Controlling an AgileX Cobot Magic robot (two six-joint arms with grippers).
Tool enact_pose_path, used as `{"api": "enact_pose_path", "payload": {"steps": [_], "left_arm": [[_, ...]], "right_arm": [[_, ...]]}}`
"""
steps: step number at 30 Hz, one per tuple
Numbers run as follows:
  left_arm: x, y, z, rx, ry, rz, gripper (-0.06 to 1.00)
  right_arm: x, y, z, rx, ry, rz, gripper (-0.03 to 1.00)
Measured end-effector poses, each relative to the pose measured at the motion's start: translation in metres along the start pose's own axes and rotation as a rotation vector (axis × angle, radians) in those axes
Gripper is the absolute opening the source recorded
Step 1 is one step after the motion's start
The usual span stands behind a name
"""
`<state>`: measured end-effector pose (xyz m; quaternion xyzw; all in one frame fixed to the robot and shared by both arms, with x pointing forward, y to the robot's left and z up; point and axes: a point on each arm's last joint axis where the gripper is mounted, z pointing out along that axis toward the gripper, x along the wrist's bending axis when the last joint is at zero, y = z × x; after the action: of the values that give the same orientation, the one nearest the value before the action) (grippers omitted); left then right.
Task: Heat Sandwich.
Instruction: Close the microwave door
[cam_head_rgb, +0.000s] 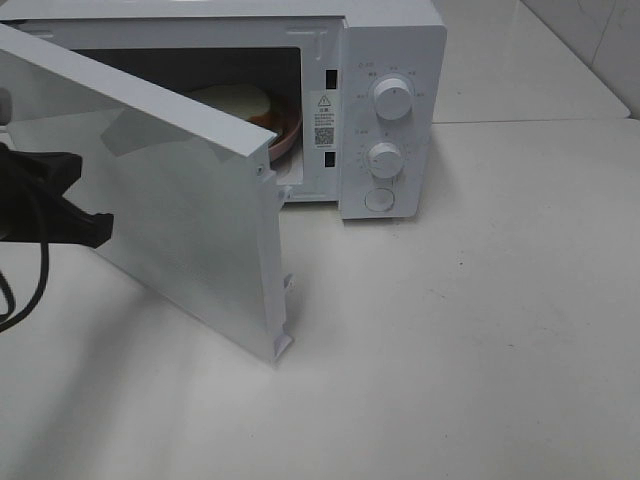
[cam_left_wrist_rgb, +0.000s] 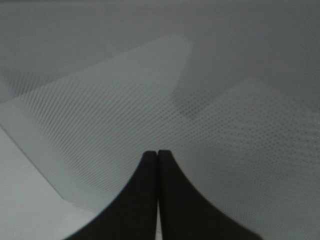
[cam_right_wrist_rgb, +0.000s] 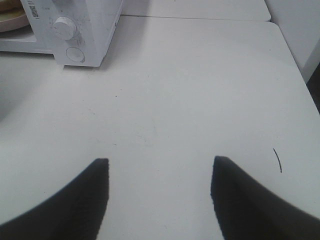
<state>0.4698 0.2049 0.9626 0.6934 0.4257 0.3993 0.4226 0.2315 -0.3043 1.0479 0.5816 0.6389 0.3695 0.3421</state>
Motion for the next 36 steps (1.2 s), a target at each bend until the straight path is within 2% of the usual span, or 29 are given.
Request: {"api": "enact_pose_path", "payload": {"steps": [10, 14, 19, 23, 28, 32, 34, 36], "left_arm": [[-0.029, 0.014, 0.037, 0.022, 0.017, 0.104, 0.00], [-0.045, 0.022, 0.055, 0.035, 0.044, 0.203, 0.00], [-0.053, 0.027, 0.063, 0.042, 0.055, 0.251, 0.00], [-0.065, 0.038, 0.076, 0.052, 0.091, 0.322, 0.00], [-0.069, 0.047, 0.083, 0.050, 0.116, 0.369, 0.00], [-0.076, 0.054, 0.097, 0.089, 0.152, 0.442, 0.00], [-0.076, 0.055, 0.099, 0.098, 0.159, 0.442, 0.00], [-0.083, 0.056, 0.103, 0.124, 0.156, 0.487, 0.00]], "right_arm": [[0.000, 0.000, 0.000, 0.000, 0.000, 0.000, 0.59], [0.000, 0.000, 0.000, 0.000, 0.000, 0.000, 0.59], [0.000, 0.000, 0.000, 0.000, 0.000, 0.000, 0.59], [0.000, 0.000, 0.000, 0.000, 0.000, 0.000, 0.59], [0.000, 0.000, 0.000, 0.000, 0.000, 0.000, 0.59], [0.000, 0.000, 0.000, 0.000, 0.000, 0.000, 0.59], [0.000, 0.000, 0.000, 0.000, 0.000, 0.000, 0.59], [0.000, 0.000, 0.000, 0.000, 0.000, 0.000, 0.59]]}}
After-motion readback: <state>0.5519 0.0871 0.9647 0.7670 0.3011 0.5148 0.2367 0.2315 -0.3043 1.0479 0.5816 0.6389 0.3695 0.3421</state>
